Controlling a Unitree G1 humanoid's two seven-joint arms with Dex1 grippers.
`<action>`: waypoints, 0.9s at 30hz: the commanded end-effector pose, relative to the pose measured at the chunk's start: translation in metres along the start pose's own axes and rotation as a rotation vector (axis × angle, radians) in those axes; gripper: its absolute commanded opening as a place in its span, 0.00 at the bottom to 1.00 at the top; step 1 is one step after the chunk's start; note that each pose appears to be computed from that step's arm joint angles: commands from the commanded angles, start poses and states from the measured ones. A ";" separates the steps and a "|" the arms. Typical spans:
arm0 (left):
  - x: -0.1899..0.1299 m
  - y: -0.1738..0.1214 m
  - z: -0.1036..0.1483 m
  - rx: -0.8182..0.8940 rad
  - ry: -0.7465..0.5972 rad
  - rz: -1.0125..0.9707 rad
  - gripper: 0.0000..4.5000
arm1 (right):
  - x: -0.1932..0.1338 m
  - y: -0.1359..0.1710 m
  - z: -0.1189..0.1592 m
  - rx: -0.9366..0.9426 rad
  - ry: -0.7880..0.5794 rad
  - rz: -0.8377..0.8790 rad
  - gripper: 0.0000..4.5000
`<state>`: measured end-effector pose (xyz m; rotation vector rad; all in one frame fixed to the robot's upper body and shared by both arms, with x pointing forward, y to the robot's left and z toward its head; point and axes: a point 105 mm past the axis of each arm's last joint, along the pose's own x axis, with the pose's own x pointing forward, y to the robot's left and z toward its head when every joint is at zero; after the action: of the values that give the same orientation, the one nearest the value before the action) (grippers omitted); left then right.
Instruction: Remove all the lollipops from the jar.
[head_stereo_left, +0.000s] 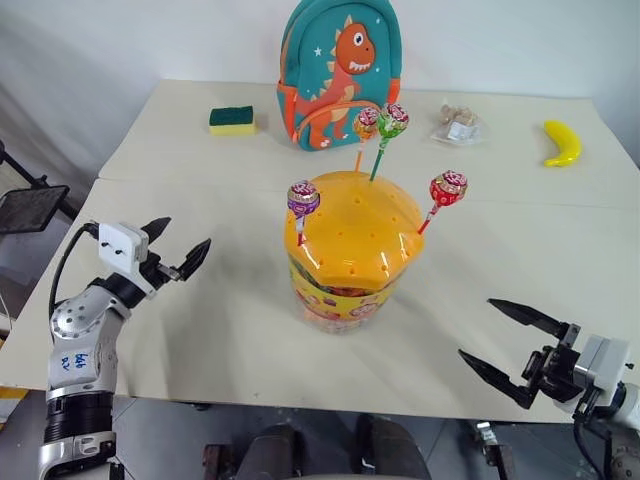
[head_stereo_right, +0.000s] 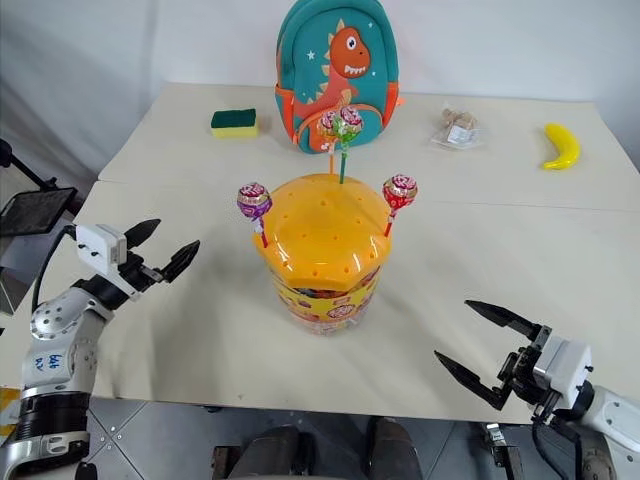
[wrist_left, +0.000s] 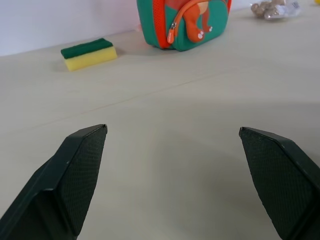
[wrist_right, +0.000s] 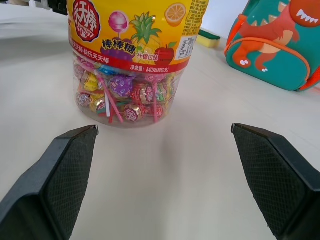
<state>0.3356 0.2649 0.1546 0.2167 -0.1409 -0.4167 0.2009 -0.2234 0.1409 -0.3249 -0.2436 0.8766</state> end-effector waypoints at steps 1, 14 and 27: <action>-0.002 0.004 0.009 0.024 -0.014 -0.007 1.00 | 0.002 -0.001 0.011 -0.014 -0.028 0.018 0.99; -0.087 0.029 0.058 -0.255 -0.067 -0.341 1.00 | 0.004 -0.062 0.091 0.172 -0.332 -0.078 0.99; -0.080 -0.044 0.112 -0.235 -0.078 -0.797 1.00 | 0.019 -0.038 0.106 0.049 -0.380 0.315 0.99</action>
<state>0.2307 0.2540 0.2390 -0.0246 -0.0669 -1.1628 0.2110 -0.2151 0.2547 -0.1055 -0.5047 1.1918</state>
